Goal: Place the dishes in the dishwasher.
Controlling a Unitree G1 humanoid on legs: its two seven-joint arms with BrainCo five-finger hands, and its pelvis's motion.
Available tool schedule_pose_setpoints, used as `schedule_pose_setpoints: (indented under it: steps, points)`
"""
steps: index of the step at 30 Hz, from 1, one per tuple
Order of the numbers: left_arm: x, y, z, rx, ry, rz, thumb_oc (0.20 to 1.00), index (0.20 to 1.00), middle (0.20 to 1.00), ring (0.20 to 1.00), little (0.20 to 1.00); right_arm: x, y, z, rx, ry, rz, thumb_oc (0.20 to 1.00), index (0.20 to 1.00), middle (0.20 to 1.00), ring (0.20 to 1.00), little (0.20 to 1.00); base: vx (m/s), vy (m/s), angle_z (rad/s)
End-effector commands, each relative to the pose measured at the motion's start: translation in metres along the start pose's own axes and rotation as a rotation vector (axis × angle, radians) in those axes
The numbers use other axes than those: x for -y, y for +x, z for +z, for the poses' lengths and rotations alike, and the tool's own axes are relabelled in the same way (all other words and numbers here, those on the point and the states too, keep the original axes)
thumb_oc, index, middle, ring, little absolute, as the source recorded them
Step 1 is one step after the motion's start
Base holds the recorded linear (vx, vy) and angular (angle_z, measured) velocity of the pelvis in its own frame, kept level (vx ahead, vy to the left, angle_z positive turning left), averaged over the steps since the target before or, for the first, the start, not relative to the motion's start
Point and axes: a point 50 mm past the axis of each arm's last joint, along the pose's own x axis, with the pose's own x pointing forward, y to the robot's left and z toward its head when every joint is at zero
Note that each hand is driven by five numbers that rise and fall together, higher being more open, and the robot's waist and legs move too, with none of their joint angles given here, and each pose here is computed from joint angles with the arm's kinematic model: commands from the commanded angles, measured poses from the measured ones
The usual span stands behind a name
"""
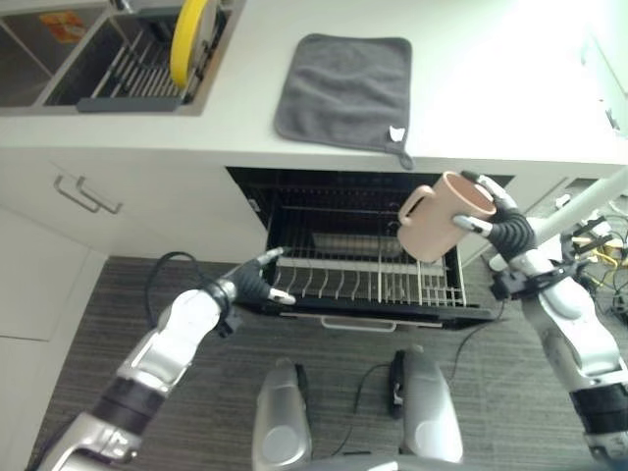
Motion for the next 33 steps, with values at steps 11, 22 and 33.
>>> schedule_pose_setpoints:
  steps: [11,22,33]
  points:
    - [0.004,-0.011,-0.036,-0.531,0.522,-0.484,1.0,1.0,1.0,1.0,1.0,0.008,0.019,0.025,0.051,-0.098,0.086,0.2,0.2,0.2,0.2,0.2,0.03,0.023,-0.08]
    - [0.027,-0.042,-0.017,-0.501,0.877,-0.826,1.0,1.0,1.0,1.0,1.0,0.036,0.019,0.012,-0.092,-0.281,0.034,0.2,0.2,0.2,0.2,0.2,-0.05,-0.008,0.02]
    - [0.063,-0.053,-0.03,-0.357,0.93,-0.982,1.0,1.0,1.0,1.0,1.0,0.064,0.027,-0.019,-0.295,-0.37,-0.043,0.2,0.2,0.2,0.2,0.2,-0.06,-0.017,0.06]
